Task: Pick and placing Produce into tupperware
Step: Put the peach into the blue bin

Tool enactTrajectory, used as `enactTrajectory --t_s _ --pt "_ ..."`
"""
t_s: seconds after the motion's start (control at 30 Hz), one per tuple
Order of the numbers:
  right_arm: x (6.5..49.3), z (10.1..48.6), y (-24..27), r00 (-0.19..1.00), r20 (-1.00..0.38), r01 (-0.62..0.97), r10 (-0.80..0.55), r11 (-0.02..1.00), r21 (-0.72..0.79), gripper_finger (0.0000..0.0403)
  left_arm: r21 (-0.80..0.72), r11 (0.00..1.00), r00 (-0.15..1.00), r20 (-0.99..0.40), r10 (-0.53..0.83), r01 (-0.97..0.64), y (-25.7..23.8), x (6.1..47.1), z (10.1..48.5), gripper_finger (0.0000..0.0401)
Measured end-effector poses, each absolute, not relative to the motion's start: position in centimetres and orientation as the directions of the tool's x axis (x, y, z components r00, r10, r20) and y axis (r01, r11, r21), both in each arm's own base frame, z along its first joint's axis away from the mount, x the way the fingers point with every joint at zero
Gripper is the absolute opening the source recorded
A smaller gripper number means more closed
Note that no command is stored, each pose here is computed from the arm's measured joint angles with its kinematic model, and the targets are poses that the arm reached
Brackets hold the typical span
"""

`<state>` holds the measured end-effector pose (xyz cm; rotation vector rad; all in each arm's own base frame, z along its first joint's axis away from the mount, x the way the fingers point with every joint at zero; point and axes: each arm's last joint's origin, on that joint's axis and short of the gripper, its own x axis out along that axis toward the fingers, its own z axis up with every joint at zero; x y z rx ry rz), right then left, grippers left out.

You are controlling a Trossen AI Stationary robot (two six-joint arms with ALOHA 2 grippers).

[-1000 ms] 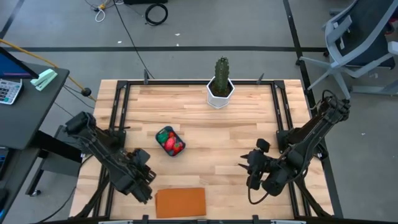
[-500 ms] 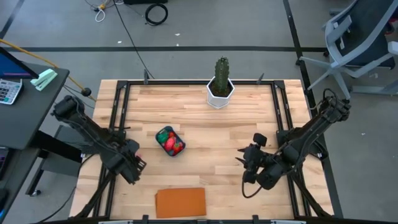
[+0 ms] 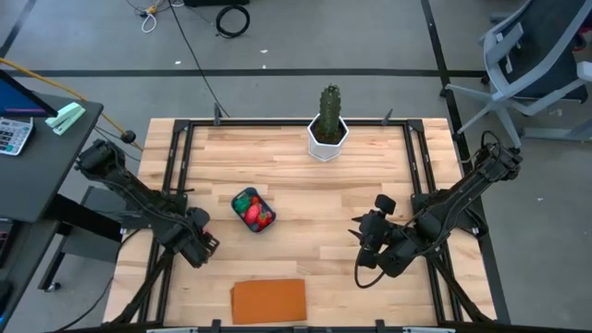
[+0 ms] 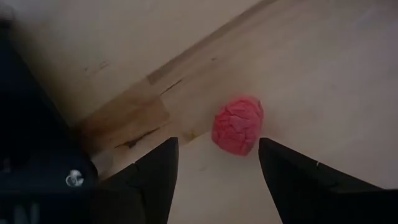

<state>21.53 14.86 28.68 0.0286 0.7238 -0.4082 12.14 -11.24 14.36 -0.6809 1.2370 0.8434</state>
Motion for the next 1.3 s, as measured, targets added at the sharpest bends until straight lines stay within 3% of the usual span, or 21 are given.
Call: enactTrajectory --t_s 0.33,0.9,1.03,1.3 --pt "21.54 28.69 14.86 0.674 -0.649 0.372 -0.353 0.921 -0.114 0.0152 -0.004 0.527 0.114 -0.978 0.176 -0.85 -11.04 12.12 13.96 0.0225" --pt "21.54 28.68 14.87 0.674 -0.649 0.372 -0.353 0.921 -0.114 0.0152 -0.078 0.527 0.203 -0.962 0.183 -0.846 -11.31 12.68 13.99 0.0169" --pt "21.54 28.68 14.87 0.674 -0.649 0.372 -0.353 0.921 -0.114 0.0152 -0.083 0.51 0.203 -0.962 0.183 -0.856 -11.31 12.68 13.99 0.0136" --pt "21.54 28.68 14.87 0.674 -0.649 0.373 -0.353 0.921 -0.114 0.0152 -0.088 0.506 0.213 -0.957 0.195 -0.858 -11.28 12.71 14.02 0.0028"
